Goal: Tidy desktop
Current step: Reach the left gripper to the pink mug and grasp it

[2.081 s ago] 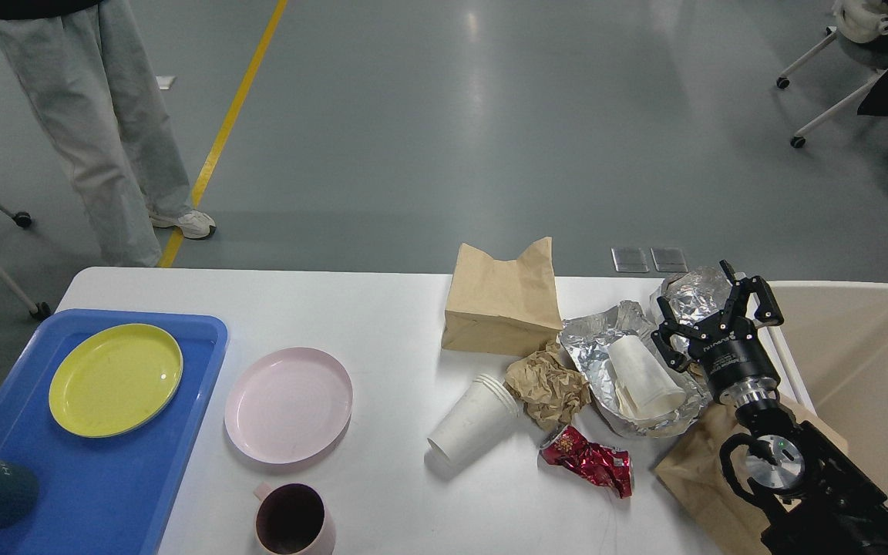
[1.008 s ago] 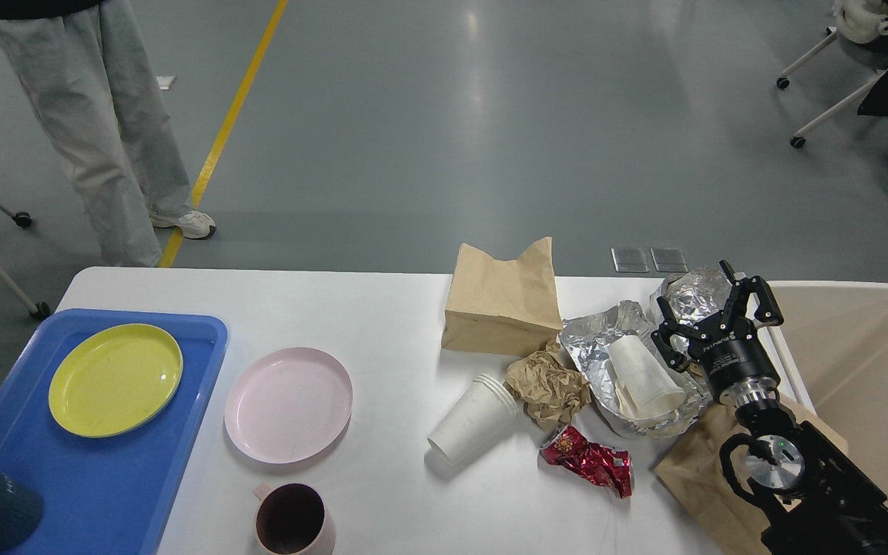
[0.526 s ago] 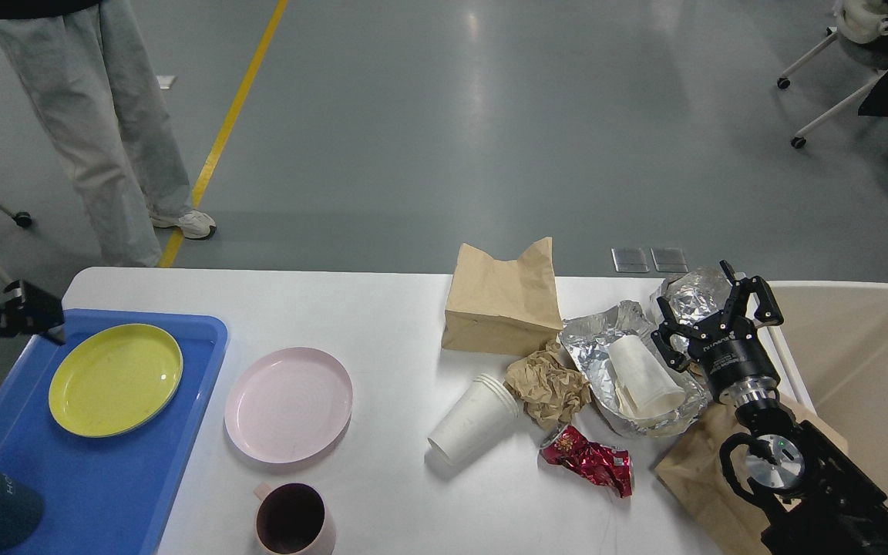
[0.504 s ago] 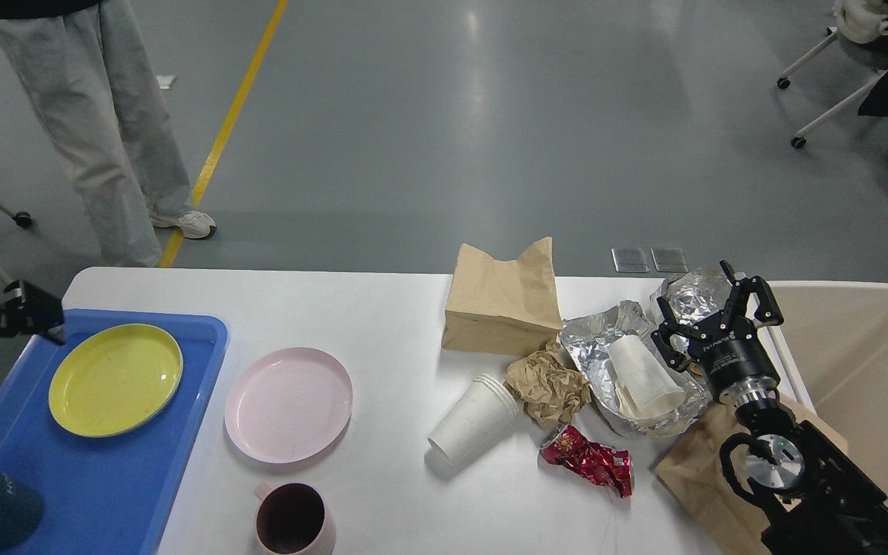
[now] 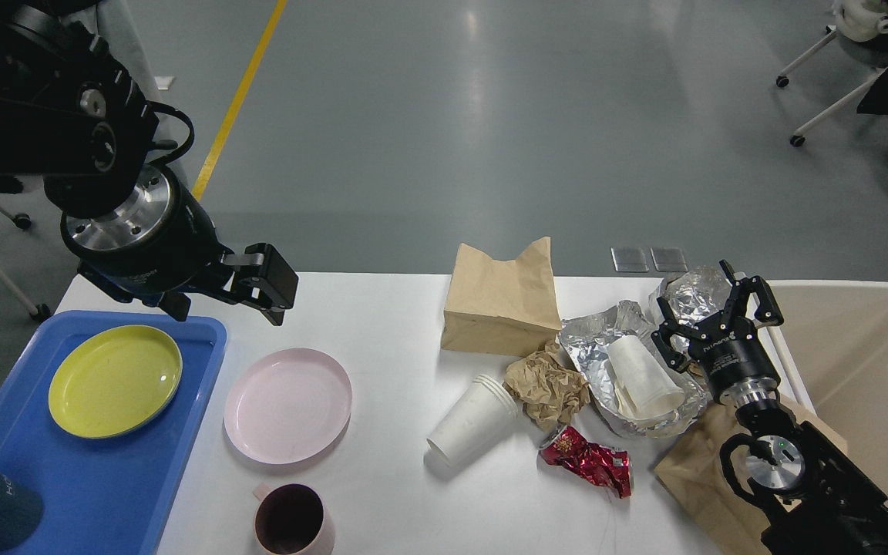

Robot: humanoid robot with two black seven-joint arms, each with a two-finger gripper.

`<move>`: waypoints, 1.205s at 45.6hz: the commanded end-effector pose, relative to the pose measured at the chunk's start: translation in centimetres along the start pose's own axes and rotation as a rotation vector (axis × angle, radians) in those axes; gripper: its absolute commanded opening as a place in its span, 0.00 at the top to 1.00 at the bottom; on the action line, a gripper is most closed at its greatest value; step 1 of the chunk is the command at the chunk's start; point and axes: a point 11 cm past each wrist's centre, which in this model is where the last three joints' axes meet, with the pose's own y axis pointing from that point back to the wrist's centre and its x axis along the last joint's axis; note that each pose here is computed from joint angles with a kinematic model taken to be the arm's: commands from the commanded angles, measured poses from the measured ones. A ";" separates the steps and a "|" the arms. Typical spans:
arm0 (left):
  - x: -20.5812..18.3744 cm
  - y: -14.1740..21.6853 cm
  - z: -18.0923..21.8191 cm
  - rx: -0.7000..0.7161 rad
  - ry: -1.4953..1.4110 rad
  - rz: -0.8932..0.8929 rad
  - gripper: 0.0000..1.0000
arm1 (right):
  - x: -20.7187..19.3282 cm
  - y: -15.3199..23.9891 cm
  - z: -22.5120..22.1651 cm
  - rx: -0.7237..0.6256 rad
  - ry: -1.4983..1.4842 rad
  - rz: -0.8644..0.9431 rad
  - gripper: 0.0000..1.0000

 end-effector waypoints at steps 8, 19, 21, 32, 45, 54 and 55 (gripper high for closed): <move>-1.2 -0.1 0.1 -0.026 0.033 -0.104 0.04 | 0.0 0.0 0.0 0.001 -0.001 0.000 0.00; -1.4 -2.2 -1.8 -0.070 0.108 -0.140 0.04 | 0.0 0.0 0.0 0.000 0.000 0.000 0.00; -1.7 -3.0 -2.1 -0.071 0.122 -0.163 0.04 | 0.0 0.0 0.0 0.000 0.000 0.000 0.00; -5.3 -9.5 -4.6 -0.038 0.198 -0.336 0.11 | 0.0 0.0 0.0 0.000 0.000 0.000 0.00; -11.3 -19.4 -5.1 0.002 0.171 -0.344 0.12 | 0.0 0.0 0.0 0.000 0.000 0.000 0.00; -12.3 -21.6 -5.4 0.019 0.213 -0.272 0.14 | 0.0 0.0 0.0 0.001 -0.001 0.000 0.00; -12.2 -21.7 -5.6 0.023 0.231 -0.266 0.16 | 0.0 0.0 0.0 0.000 0.000 0.000 0.00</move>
